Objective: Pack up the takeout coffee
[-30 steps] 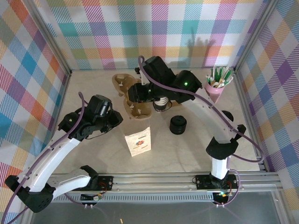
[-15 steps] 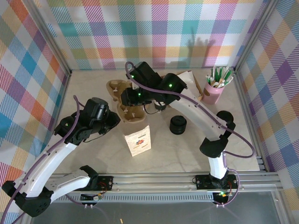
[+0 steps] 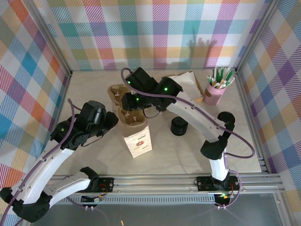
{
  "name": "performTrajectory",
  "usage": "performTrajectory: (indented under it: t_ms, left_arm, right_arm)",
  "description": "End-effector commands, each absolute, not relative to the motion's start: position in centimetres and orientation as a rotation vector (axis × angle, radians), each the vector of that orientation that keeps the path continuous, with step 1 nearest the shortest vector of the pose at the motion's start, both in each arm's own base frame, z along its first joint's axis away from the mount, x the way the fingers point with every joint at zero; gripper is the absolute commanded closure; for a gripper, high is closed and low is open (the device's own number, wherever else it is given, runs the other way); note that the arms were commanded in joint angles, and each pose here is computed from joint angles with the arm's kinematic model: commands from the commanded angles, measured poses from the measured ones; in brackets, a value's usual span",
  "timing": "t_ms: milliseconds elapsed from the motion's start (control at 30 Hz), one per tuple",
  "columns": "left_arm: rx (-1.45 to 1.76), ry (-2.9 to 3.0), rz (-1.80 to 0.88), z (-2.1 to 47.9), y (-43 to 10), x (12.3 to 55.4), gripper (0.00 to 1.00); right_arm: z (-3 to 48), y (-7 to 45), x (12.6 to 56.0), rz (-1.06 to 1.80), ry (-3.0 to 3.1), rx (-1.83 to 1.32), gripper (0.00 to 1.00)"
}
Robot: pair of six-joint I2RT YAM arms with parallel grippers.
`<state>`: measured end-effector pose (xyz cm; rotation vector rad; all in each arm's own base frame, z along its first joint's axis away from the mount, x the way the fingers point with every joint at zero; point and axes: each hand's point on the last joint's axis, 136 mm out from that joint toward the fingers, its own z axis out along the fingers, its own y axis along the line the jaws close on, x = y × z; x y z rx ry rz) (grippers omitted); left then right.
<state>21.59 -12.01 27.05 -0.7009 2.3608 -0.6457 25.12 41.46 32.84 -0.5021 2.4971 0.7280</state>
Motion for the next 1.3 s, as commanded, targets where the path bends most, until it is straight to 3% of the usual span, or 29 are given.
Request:
performTrajectory:
  t_ms: [0, 400, 1267]
  left_arm:
    - [-0.698, 2.319, -0.604, 28.1, -10.9, 21.2, 0.64]
    - [-0.508, 2.327, -0.407, 31.5, -9.2, 23.3, 0.62]
    - [-0.589, 2.393, -0.446, 28.8, -9.2, 23.5, 0.66]
  right_arm:
    - [32.7, 41.2, 24.7, 0.694, 2.491, -0.537, 0.69]
    - [32.5, 39.8, 24.0, 0.628, 2.506, -0.589, 0.69]
    - [30.4, 39.2, 22.7, 0.573, 2.583, -0.697, 0.7]
